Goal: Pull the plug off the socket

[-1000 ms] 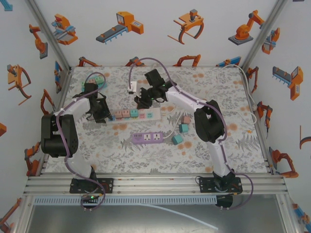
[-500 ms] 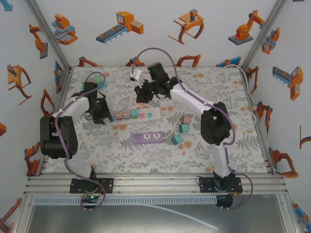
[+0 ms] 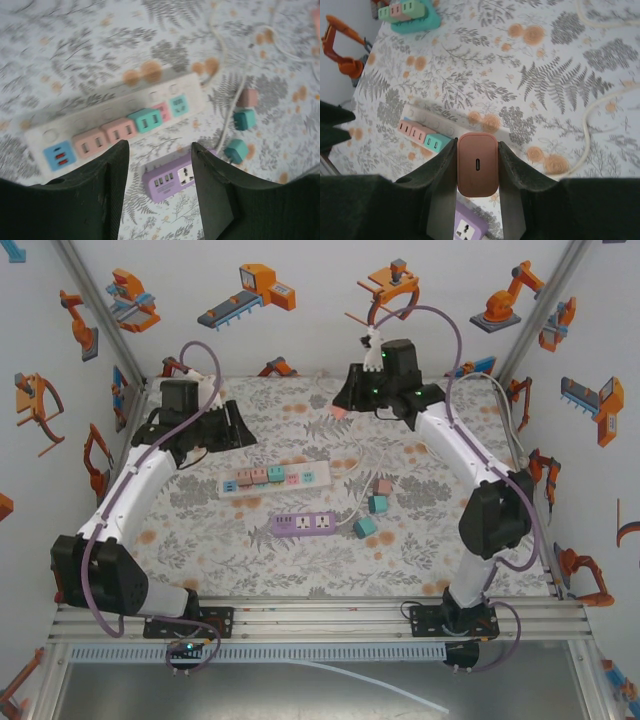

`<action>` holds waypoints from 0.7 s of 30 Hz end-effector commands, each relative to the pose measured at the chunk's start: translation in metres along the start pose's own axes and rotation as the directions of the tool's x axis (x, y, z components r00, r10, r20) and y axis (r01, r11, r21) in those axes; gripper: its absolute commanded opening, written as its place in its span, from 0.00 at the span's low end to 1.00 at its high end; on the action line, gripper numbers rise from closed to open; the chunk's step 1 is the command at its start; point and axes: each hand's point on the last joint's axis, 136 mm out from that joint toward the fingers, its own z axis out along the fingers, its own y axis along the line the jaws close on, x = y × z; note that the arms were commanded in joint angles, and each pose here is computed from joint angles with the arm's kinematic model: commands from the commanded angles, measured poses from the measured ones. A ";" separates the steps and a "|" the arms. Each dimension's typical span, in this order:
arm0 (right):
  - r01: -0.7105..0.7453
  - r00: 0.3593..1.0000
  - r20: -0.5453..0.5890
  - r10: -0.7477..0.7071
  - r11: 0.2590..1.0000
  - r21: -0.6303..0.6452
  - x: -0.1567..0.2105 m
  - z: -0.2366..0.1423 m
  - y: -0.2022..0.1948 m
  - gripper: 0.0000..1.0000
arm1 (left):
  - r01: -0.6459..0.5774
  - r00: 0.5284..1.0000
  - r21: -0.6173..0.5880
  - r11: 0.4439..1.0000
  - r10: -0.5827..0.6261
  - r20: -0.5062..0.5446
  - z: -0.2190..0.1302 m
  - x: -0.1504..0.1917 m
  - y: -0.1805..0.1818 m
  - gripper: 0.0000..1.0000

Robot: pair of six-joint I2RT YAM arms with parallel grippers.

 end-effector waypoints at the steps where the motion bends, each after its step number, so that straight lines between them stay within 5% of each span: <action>1: -0.175 0.981 0.094 0.170 0.984 0.045 -0.011 -0.020 -0.026 0.18 | -0.205 0.978 0.215 0.955 0.190 0.086 -0.008 -0.015 -0.060 0.52; 8: -0.417 0.896 0.241 0.373 0.893 0.171 0.017 -0.058 -0.112 0.18 | -0.394 0.919 0.408 0.824 0.363 0.156 -0.014 0.002 -0.126 0.56; 13: -0.532 0.832 0.317 0.455 0.815 0.229 0.047 -0.081 -0.157 0.18 | -0.474 0.879 0.478 0.739 0.429 0.210 -0.018 0.007 -0.153 0.77; 21: -0.656 0.750 0.331 0.573 0.711 0.254 0.100 -0.078 -0.203 0.18 | -0.497 0.865 0.500 0.710 0.453 0.216 -0.015 0.010 -0.159 0.85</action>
